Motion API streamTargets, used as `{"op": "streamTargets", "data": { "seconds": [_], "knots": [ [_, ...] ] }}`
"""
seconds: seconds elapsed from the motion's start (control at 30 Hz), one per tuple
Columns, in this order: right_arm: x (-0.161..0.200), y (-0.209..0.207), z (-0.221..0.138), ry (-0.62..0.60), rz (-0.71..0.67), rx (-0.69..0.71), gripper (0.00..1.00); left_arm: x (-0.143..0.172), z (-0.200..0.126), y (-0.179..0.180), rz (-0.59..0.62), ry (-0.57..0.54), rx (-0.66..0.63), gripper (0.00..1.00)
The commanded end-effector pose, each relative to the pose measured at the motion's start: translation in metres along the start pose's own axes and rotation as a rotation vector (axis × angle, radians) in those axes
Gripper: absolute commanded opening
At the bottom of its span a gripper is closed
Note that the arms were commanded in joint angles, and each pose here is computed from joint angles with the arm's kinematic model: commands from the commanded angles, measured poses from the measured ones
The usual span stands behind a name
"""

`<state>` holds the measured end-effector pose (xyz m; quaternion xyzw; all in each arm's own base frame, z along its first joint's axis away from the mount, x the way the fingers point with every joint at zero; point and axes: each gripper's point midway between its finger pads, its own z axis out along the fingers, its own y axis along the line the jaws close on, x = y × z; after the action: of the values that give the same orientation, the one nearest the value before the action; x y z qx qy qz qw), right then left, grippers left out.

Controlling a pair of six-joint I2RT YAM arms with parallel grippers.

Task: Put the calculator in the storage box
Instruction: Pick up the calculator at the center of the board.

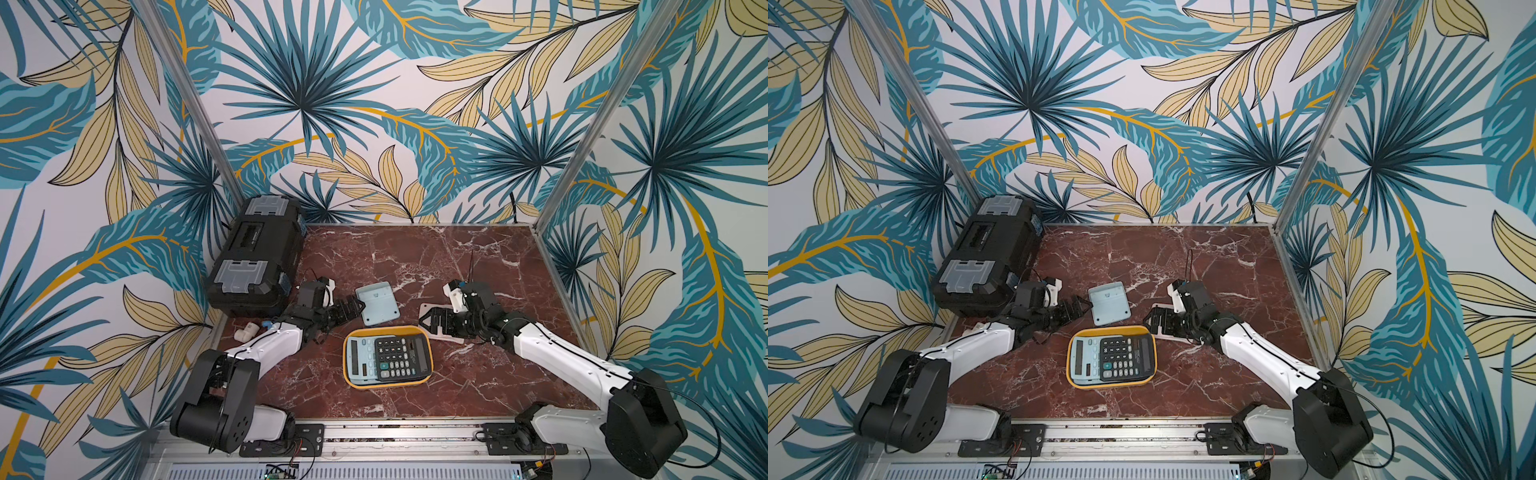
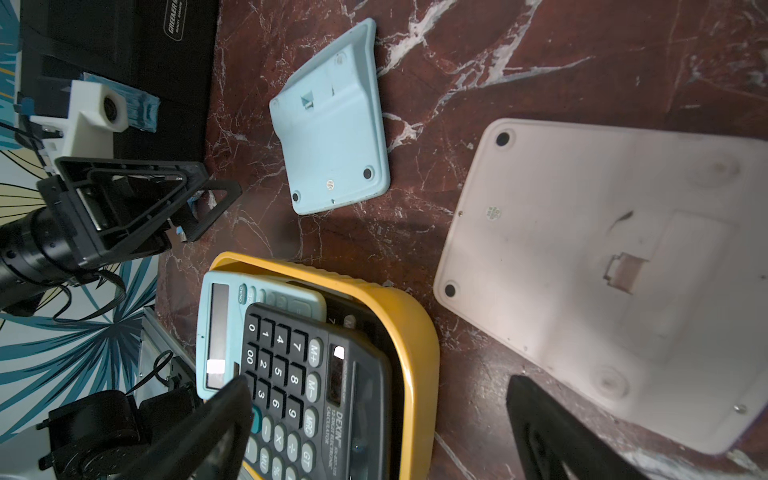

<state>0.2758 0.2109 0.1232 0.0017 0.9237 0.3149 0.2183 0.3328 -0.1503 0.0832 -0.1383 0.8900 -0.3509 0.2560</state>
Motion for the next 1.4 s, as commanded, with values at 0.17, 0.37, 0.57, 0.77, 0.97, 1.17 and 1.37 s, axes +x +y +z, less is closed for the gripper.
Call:
{"op": "streamTargets", "data": {
  "seconds": [0.17, 0.37, 0.57, 0.77, 0.97, 1.17, 1.37],
  "knots": [
    [-0.011, 0.003, 0.001, -0.004, -0.012, -0.042, 1.0, -0.025, 0.019, -0.012, -0.033, -0.042, 0.089, 1.0],
    [-0.01, -0.004, 0.002, 0.001, 0.007, -0.043, 1.0, -0.029, 0.041, -0.006, -0.095, -0.043, 0.133, 1.0],
    [-0.011, -0.006, 0.001, 0.004, 0.021, -0.049, 0.99, -0.033, 0.061, -0.005, -0.155, -0.046, 0.2, 1.0],
    [-0.01, -0.007, 0.001, 0.006, 0.031, -0.05, 1.0, -0.035, 0.071, -0.005, -0.158, -0.043, 0.214, 0.95],
    [-0.016, -0.001, 0.002, -0.016, 0.03, -0.083, 0.99, -0.03, 0.087, -0.004, -0.158, -0.013, 0.223, 0.81],
    [-0.016, 0.001, 0.001, -0.017, 0.036, -0.092, 1.0, -0.031, 0.089, -0.011, -0.173, -0.019, 0.278, 0.56],
    [-0.014, 0.002, 0.0, -0.015, 0.044, -0.101, 0.99, -0.036, 0.08, -0.031, -0.157, -0.028, 0.322, 0.35]
  ]
}}
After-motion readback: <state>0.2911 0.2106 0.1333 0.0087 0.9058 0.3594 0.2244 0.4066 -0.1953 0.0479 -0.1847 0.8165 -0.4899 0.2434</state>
